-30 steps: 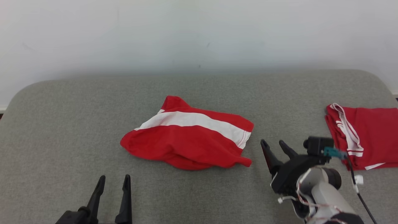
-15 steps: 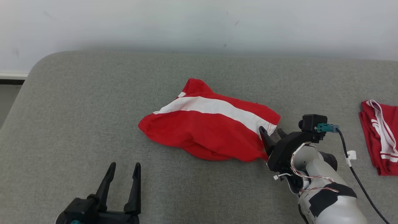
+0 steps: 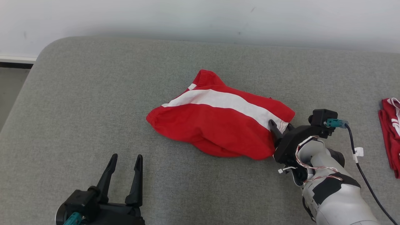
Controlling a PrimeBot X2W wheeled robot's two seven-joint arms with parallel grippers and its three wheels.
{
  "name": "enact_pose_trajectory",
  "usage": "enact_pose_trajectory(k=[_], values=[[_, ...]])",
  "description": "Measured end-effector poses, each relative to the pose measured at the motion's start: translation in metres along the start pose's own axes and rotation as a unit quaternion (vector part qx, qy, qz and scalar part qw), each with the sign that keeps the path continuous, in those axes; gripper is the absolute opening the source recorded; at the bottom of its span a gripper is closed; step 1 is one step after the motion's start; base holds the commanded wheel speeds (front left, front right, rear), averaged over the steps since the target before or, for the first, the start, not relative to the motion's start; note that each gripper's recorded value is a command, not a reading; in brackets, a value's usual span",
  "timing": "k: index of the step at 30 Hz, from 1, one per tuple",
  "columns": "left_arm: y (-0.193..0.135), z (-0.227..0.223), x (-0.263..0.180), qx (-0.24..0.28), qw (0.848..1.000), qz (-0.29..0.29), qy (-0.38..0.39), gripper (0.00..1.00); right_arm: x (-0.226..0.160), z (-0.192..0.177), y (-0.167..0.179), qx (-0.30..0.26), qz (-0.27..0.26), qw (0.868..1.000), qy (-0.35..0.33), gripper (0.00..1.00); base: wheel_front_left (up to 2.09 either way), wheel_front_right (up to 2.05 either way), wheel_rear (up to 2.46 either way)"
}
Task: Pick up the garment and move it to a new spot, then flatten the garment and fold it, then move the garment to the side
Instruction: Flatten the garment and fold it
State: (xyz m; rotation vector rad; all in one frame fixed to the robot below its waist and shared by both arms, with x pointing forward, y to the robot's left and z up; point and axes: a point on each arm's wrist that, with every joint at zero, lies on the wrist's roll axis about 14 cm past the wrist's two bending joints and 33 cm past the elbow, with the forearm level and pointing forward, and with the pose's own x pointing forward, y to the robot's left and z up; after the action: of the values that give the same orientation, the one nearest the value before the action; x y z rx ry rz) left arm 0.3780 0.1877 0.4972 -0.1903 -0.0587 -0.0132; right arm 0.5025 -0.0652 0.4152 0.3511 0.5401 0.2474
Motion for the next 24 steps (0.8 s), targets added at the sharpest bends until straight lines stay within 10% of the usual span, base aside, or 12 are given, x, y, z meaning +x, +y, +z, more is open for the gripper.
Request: enact_pose_trajectory(k=[11, 13, 17, 18, 24], values=[[0.005, -0.002, 0.003, -0.001, 1.000, 0.006, 0.002, 1.00, 0.006, 0.001, 0.018, -0.001, 0.029, 1.000, -0.001, 1.00, 0.00, 0.00, 0.00], [0.004, -0.001, 0.004, -0.002, 1.000, 0.005, 0.001, 1.00, 0.006, 0.006, 0.025, -0.008, 0.039, 0.999, -0.013, 0.47, 0.00, 0.00, 0.00], [0.003, 0.001, 0.006, -0.003, 1.000, 0.004, -0.003, 1.00, 0.003, 0.010, 0.030, -0.012, 0.048, 0.998, -0.026, 0.32, 0.00, 0.00, 0.00], [0.003, 0.002, 0.007, -0.003, 1.000, 0.003, -0.004, 1.00, 0.002, 0.011, 0.030, -0.015, 0.049, 0.998, -0.029, 0.07, 0.00, 0.00, 0.00], [0.001, 0.006, 0.007, -0.006, 1.000, 0.000, -0.011, 1.00, -0.009, 0.007, 0.025, -0.020, 0.043, 0.998, -0.042, 0.00, 0.00, 0.00, 0.00]])
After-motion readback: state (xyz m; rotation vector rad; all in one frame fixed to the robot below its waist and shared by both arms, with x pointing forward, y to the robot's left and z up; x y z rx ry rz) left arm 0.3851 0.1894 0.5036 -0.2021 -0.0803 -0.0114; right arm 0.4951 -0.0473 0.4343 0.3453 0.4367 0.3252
